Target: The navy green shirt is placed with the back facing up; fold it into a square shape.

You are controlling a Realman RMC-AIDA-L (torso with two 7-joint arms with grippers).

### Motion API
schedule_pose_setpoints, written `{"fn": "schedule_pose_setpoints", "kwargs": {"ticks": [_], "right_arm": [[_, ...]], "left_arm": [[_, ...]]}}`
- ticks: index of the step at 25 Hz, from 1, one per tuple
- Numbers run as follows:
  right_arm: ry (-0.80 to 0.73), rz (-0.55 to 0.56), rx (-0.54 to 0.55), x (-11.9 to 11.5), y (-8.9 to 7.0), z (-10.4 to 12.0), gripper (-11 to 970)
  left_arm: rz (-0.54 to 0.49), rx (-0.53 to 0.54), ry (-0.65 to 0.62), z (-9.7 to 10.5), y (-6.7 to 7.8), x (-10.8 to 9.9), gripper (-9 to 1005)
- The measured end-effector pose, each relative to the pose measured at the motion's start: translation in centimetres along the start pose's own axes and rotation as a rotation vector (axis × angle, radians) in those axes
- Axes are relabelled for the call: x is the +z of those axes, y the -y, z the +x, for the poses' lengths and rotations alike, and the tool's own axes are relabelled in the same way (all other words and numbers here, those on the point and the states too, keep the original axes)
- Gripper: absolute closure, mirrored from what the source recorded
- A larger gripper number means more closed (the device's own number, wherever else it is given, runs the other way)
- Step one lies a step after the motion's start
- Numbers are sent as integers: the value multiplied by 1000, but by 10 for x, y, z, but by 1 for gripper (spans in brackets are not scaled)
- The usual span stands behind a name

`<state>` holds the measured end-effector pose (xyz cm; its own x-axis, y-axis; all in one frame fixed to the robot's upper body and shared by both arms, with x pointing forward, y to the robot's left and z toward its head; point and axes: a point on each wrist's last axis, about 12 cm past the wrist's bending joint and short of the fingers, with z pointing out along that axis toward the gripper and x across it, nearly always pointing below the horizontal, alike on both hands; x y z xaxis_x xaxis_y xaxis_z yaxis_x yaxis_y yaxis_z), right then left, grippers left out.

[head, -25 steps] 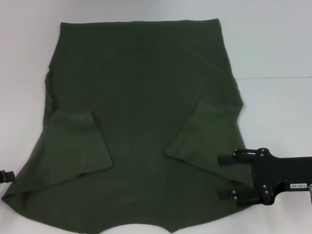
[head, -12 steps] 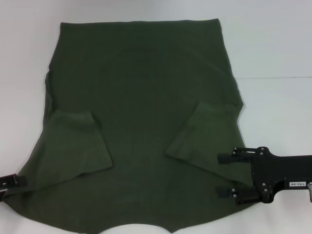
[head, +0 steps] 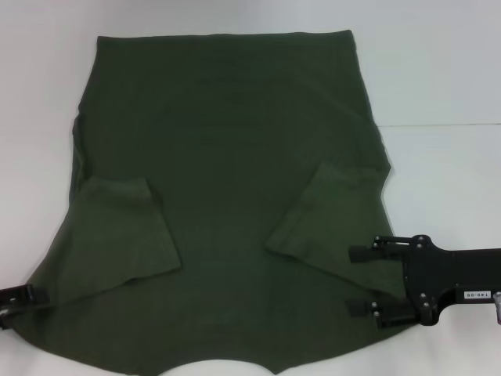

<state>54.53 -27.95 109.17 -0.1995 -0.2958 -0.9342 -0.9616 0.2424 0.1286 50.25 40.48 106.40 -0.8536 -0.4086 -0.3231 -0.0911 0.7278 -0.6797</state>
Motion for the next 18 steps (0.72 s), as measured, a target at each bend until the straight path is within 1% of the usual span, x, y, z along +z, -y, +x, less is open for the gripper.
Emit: {"fn": "schedule_pose_setpoints", "kwargs": {"ticks": [9,12,17,18], "right_arm": [[1,0,3,1,0,0,95],[3,0,3,1,0,0,95],[5,4,7,1,-1,1,95],[5,4,7,1,-1,1,95]], "left_arm": [[-1,4,-3,-1,1,2,109],[0,5,-3,-2,2,3,297],[-2,5,-6,-2,2,3,391],[-2,5,-6,-2,2,3,391]]}}
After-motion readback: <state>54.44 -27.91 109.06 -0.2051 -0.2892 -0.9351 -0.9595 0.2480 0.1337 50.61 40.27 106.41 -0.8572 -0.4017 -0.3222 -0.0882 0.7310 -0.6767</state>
